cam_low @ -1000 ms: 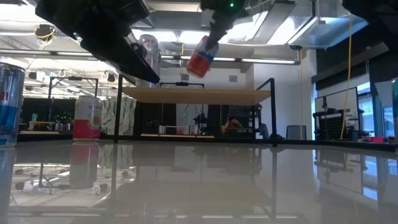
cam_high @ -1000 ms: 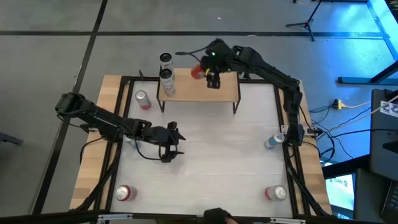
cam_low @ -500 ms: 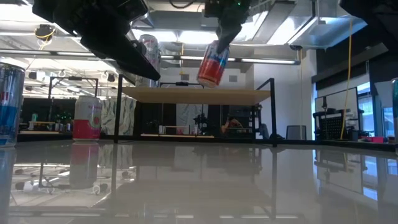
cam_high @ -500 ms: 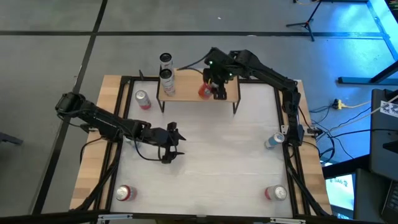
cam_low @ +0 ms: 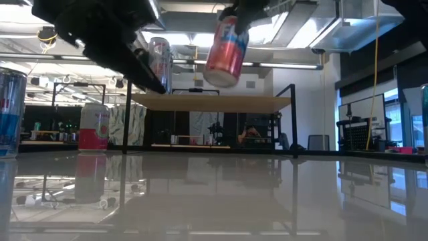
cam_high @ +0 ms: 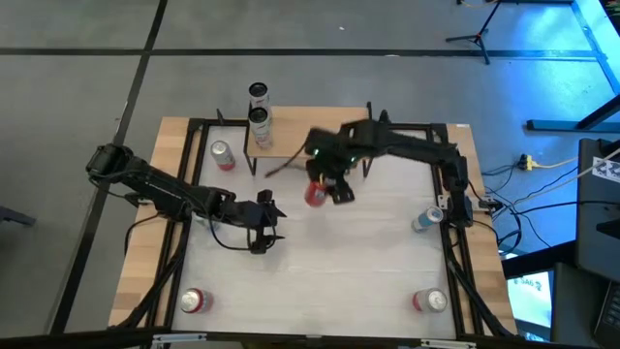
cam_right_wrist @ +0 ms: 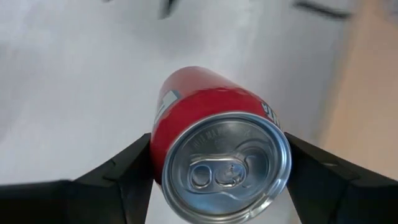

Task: Place canned beverage on shelf
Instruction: Put the right orange soda can on the shelf

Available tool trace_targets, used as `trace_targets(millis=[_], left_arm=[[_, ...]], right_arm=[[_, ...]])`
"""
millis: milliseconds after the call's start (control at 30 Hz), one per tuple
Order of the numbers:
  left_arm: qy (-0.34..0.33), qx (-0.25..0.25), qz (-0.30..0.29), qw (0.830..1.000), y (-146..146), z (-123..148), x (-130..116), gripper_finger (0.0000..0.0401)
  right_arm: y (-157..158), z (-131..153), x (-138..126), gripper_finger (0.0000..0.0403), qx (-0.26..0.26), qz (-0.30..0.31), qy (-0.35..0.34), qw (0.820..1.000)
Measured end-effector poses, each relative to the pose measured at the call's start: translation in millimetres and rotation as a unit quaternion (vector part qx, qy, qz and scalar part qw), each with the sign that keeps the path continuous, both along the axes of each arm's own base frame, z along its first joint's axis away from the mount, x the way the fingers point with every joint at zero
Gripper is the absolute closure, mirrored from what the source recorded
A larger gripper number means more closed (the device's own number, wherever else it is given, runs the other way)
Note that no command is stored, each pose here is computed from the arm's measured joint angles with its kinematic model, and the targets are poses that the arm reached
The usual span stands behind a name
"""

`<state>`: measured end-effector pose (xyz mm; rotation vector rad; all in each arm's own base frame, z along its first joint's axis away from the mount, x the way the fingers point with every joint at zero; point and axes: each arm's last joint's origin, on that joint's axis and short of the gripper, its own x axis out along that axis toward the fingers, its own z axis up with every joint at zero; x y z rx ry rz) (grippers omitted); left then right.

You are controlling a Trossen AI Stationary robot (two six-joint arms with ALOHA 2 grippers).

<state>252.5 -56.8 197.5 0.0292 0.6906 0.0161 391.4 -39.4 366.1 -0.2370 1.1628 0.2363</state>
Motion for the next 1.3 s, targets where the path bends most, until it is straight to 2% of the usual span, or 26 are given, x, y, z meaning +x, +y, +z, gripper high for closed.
trace_targets(millis=[200,400,633,1100,1300], left_arm=[[0.03,-0.006,0.047,0.998,-8.5,-5.7,-8.2,0.0101],[0.027,-0.022,0.049,0.998,-17.9,-5.6,-10.9,0.0101],[0.025,-0.02,0.046,0.998,-22.9,-5.5,-12.5,0.0101],[0.03,-0.013,0.022,0.999,-23.5,-5.6,-12.6,0.0101],[0.03,-0.004,0.014,0.999,-23.5,-5.6,-12.5,0.0101]], right_arm=[[3.3,-47.6,15.3,0.0121,-0.02,-0.004,0.021,1.0],[1.9,-90.4,21.1,0.0121,-0.026,-0.02,0.035,0.999],[2.6,-120.0,21.8,0.0109,-0.015,-0.045,0.039,0.998],[3.5,-127.9,25.9,0.0097,0.005,-0.065,0.021,0.998],[11.4,-115.2,22.1,0.0096,0.001,-0.059,0.002,0.998]])
